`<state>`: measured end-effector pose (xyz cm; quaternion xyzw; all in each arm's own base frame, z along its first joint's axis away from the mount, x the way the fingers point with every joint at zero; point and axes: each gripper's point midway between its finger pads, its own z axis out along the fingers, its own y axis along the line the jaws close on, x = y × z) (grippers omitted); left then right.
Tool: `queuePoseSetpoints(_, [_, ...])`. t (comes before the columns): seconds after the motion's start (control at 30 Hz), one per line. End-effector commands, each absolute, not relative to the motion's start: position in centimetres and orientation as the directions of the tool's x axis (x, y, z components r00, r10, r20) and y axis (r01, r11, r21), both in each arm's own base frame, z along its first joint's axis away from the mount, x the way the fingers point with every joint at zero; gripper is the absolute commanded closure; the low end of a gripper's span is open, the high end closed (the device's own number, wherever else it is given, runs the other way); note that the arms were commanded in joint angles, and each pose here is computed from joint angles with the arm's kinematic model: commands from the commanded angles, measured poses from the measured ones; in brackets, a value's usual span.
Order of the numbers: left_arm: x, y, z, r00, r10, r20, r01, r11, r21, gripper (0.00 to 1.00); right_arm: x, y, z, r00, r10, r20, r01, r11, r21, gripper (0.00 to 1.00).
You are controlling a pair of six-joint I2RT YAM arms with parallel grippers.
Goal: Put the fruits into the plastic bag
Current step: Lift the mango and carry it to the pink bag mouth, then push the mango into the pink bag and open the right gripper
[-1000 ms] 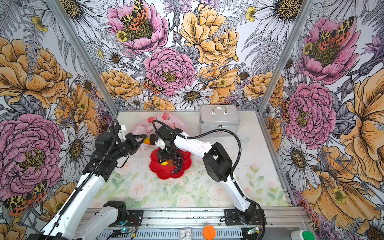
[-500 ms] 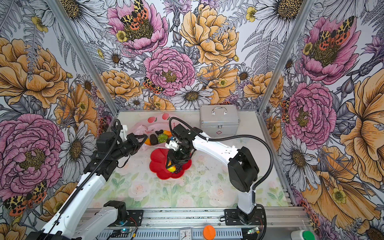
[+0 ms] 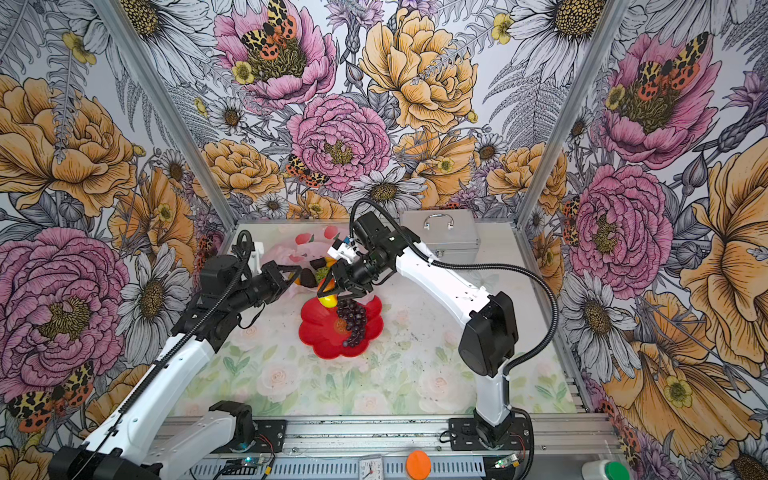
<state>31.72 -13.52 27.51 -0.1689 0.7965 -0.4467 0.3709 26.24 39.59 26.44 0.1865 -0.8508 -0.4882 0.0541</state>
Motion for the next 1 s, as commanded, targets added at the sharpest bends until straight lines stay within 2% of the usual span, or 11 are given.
queuePoseSetpoints(0.0, [31.6,-13.6,28.9,-0.655,-0.579,-0.486,0.106,0.566,-0.818,1.00,28.7,41.3,26.2,-0.942,-0.334,-0.042,-0.199,0.450,0.871,0.52])
queuePoseSetpoints(0.2, [31.3,-13.3,28.8,-0.653,-0.582,-0.486,0.101,0.569,-0.816,1.00,32.5,43.2,23.8,-0.960,-0.279,0.002,-0.139,0.483,0.864,0.52])
queuePoseSetpoints(0.6, [31.3,-13.3,28.7,-0.656,-0.583,-0.480,0.099,0.564,-0.820,1.00,36.4,45.0,17.9,-0.973,-0.217,0.082,-0.050,0.542,0.839,0.52])
queuePoseSetpoints(0.8, [31.3,-13.3,28.5,-0.660,-0.585,-0.472,0.092,0.561,-0.823,1.00,39.1,45.7,16.8,-0.988,-0.148,0.045,-0.047,0.565,0.823,0.51])
queuePoseSetpoints(0.97, [31.3,-13.4,28.6,-0.661,-0.588,-0.467,0.092,0.554,-0.827,1.00,42.0,45.0,15.0,-1.000,-0.030,-0.007,-0.025,0.644,0.765,0.51])
